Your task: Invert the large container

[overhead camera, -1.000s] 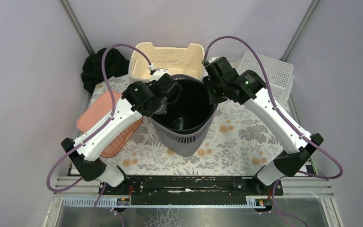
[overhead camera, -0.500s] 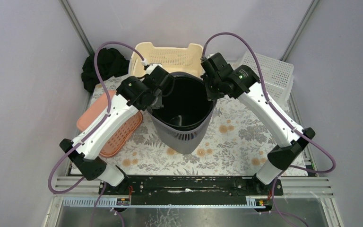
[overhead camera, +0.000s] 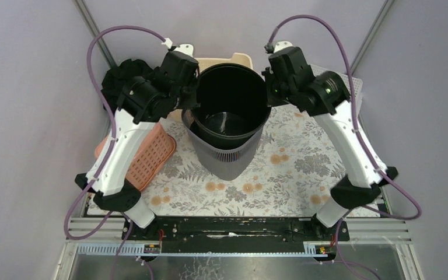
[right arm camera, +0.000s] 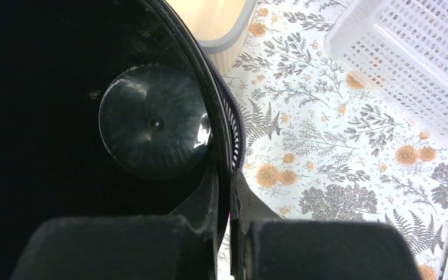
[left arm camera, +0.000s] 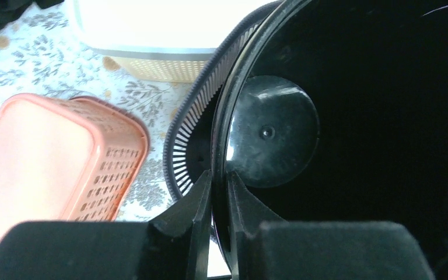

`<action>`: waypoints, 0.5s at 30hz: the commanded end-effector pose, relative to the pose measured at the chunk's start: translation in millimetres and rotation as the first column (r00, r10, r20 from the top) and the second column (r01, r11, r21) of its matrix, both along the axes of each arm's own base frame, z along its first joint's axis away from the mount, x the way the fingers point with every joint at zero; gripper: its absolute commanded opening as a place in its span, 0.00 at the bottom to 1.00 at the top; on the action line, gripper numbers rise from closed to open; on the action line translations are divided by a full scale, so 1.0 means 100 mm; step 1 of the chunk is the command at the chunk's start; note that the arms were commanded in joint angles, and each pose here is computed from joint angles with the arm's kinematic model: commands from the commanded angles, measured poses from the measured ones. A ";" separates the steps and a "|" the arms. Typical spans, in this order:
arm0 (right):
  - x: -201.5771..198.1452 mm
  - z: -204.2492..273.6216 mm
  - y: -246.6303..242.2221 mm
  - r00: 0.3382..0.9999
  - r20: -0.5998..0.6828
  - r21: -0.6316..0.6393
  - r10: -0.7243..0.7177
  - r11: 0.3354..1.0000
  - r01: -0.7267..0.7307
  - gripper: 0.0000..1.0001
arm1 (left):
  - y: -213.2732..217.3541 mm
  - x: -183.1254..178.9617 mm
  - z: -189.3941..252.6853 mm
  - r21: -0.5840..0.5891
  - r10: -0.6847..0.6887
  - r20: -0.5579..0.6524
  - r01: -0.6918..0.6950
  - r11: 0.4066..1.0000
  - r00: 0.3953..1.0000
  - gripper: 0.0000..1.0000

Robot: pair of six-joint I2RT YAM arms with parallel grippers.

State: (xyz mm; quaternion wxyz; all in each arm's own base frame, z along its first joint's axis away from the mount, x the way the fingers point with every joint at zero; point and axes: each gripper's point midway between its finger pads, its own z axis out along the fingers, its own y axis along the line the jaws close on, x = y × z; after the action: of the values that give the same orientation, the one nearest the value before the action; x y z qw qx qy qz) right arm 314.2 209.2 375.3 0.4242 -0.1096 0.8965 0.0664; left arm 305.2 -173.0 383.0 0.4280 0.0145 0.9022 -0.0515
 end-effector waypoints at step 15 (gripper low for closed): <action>-0.68 1.97 -0.32 0.763 0.645 0.399 -0.042 0.870 -0.290 0.00 | -0.75 -0.53 2.08 -0.284 -0.296 0.687 0.621 0.731 0.663 0.00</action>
State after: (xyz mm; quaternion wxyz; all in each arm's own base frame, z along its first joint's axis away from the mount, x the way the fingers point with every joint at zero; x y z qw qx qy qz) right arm 262.1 175.5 507.3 0.6315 -0.0564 0.7405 0.2229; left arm 272.3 -208.0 522.0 0.5967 0.0721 0.7471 -0.2838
